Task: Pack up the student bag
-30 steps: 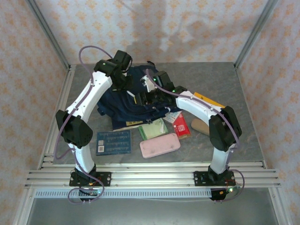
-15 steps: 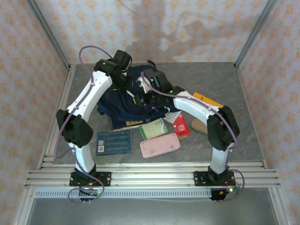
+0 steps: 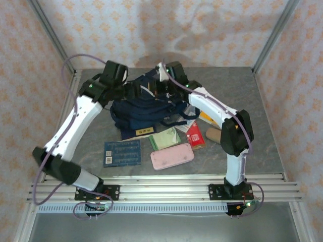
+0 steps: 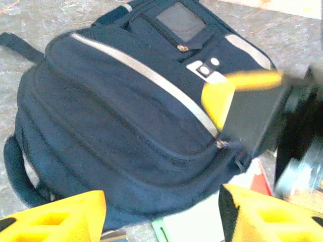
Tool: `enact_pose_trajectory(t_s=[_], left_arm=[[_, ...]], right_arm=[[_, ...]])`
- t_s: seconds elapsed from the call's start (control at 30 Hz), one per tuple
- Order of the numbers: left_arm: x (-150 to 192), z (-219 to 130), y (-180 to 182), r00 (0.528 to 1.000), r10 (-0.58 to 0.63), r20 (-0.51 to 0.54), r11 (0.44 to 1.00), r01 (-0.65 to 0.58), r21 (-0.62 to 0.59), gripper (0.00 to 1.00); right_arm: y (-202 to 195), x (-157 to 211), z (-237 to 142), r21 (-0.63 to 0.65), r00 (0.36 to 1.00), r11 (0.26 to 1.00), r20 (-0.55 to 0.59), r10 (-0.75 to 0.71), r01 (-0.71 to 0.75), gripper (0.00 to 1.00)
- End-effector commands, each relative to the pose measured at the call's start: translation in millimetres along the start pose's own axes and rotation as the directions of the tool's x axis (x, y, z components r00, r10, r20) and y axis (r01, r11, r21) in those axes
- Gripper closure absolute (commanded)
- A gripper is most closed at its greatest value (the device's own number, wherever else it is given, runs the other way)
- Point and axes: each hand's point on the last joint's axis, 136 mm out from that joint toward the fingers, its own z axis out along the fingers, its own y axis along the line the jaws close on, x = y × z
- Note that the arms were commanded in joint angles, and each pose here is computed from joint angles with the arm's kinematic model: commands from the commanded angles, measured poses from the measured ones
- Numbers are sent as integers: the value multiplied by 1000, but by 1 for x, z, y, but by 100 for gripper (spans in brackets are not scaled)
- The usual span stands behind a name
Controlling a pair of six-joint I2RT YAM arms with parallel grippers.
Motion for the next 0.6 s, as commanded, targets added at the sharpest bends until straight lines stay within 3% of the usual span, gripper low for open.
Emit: enact_pose_trajectory(t_s=[0.0,0.2,0.33,0.43,0.57], left_arm=[[34,17,-13,999,20,-26,997,-18,78,41],[87,20,-13,996,67,-66,992,-59,112,44],[92,4,4,997,63,-34,996,-61,64,46],[93,-9,24,999,34,-9,999,-34,-14,48],[100,-17,47,1000,-22,-1,996,22,-87,49]], right_arm=[[8,-43,-12,12,986,992,110,125,-127,100],[-1,-47,-15,142,953,947,130,272,-290,100],[-18,-32,-22,290,979,935,75,188,-202,100],[-50,-1,-20,395,988,912,-54,143,-111,76],[-82,39,-7,405,959,911,-218,180,-79,58]])
